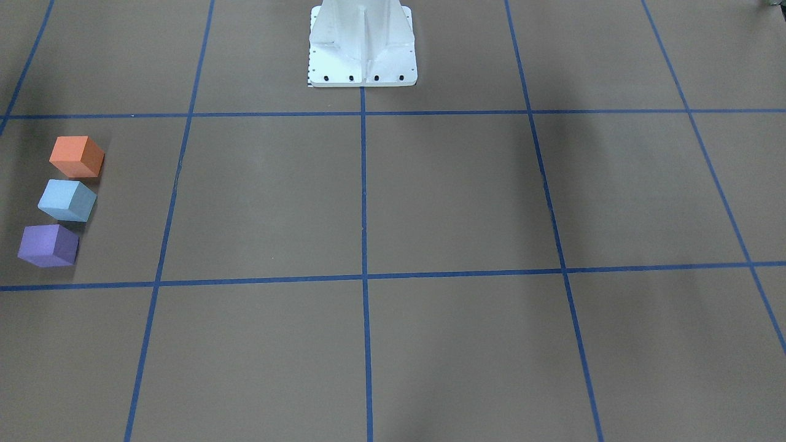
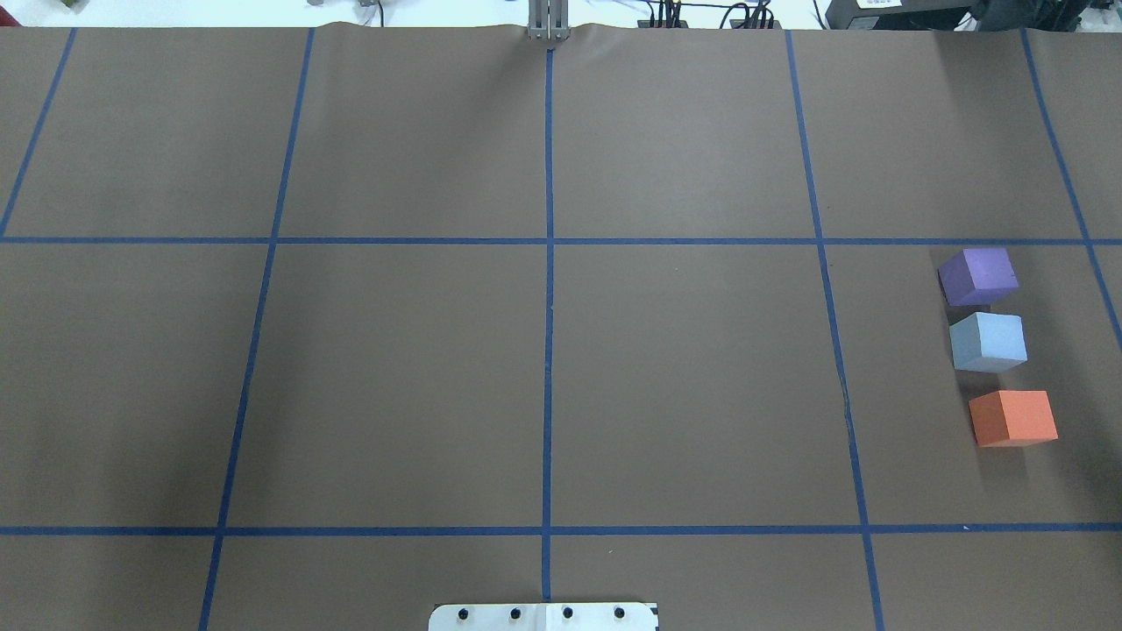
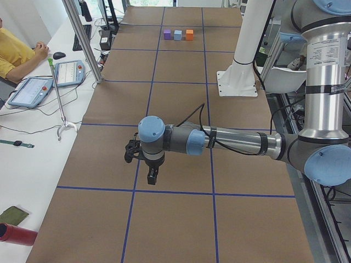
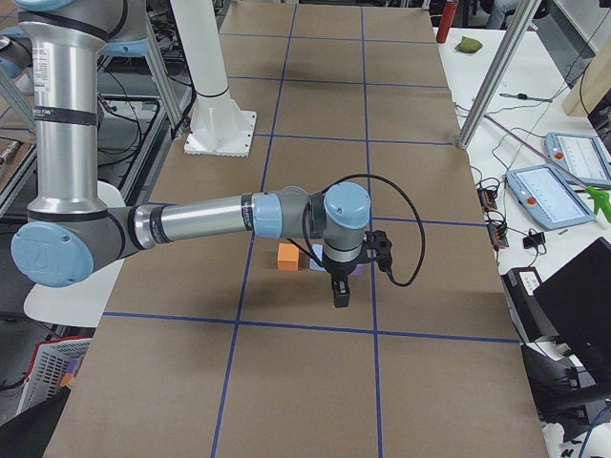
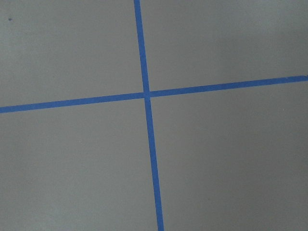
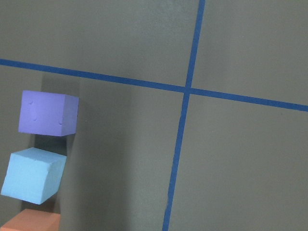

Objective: Place blue block between orange and purple blocks

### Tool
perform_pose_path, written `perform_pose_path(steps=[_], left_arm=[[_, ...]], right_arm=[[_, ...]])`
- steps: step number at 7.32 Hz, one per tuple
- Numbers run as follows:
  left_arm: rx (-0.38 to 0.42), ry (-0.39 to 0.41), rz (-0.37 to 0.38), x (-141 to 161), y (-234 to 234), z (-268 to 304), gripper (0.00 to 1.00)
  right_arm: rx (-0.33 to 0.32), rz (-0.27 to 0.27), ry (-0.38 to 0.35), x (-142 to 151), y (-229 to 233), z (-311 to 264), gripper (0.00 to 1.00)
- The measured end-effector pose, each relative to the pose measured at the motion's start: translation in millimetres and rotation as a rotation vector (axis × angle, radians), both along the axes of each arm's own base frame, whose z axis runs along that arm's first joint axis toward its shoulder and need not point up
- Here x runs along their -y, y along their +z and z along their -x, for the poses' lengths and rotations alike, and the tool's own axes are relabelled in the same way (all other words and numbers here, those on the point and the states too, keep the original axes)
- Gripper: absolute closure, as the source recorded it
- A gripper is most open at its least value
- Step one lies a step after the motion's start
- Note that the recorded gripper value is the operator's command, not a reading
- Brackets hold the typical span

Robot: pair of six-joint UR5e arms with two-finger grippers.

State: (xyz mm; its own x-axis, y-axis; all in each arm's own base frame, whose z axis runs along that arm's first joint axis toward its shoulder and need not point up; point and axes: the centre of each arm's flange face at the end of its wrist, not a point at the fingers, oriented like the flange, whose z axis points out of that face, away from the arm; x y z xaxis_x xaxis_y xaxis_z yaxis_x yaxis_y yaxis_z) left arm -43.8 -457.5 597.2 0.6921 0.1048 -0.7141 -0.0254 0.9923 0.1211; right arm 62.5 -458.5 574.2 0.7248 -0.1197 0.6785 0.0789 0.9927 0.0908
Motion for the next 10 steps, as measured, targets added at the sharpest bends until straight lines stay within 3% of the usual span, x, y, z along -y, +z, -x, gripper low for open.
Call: perform_pose_path(steps=[2,7,10], left_arm=[[-0.001,-0.005,-0.013,2,-12,1,0.00],[0.038,-0.009,-0.045,10,-22,2,0.00],[0.030,-0.007,-0.040,10,-21,1,0.00]], right_arm=[[0.001,0.024,0.012,-9,-15,-5,0.00],[0.055,-0.033,-0.005,17,-50,7,0.00],[0.072,-0.036,-0.004,19,-53,9,0.00]])
